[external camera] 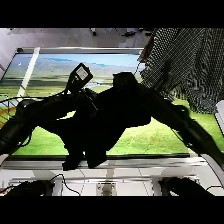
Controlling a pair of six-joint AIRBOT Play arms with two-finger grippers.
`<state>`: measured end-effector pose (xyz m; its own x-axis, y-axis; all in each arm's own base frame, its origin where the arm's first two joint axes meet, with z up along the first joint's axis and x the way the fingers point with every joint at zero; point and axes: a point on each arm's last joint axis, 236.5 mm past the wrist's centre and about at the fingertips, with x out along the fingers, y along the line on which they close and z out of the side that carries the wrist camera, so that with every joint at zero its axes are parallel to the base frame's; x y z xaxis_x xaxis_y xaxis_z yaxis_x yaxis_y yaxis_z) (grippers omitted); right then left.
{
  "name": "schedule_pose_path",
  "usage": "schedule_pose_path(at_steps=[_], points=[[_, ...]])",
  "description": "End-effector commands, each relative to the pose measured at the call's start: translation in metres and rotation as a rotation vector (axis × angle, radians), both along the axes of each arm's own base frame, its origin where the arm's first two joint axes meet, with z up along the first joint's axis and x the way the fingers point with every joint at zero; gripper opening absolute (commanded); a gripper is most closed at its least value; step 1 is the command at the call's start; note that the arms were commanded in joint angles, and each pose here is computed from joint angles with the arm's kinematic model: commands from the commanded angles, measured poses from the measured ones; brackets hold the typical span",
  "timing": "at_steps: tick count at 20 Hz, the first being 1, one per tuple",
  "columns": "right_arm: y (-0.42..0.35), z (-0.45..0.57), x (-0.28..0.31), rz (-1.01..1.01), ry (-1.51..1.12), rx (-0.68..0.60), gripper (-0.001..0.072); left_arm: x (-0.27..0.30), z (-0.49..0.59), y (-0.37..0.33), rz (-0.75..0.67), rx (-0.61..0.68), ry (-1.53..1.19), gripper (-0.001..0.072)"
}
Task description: Fold the clothes and pants, and hang the long-sleeved shirts on hangers.
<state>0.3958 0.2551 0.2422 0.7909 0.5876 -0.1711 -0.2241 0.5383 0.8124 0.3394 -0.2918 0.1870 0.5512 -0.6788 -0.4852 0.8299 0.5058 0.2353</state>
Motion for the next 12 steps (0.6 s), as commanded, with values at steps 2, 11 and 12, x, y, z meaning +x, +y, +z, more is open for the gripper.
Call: schedule_pose_path(at_steps=[2, 11, 12], points=[[-0.041, -0.01, -0.023, -0.011, -0.006, -0.178, 0.0463, 0.011, 0.013, 0.001, 0.036, -0.04, -0.05, 0.0025], [-0.021, -0.04, 0.031, -0.171, -0.066, 0.107, 0.0449, 0.007, 0.018, -0.002, 0.029, -0.071, -0.037, 0.0026], [-0.014, -0.047, 0.035, -0.171, -0.074, 0.101, 0.0442, 0.006, 0.021, -0.002, 0.029, -0.073, -0.041, 0.0026]])
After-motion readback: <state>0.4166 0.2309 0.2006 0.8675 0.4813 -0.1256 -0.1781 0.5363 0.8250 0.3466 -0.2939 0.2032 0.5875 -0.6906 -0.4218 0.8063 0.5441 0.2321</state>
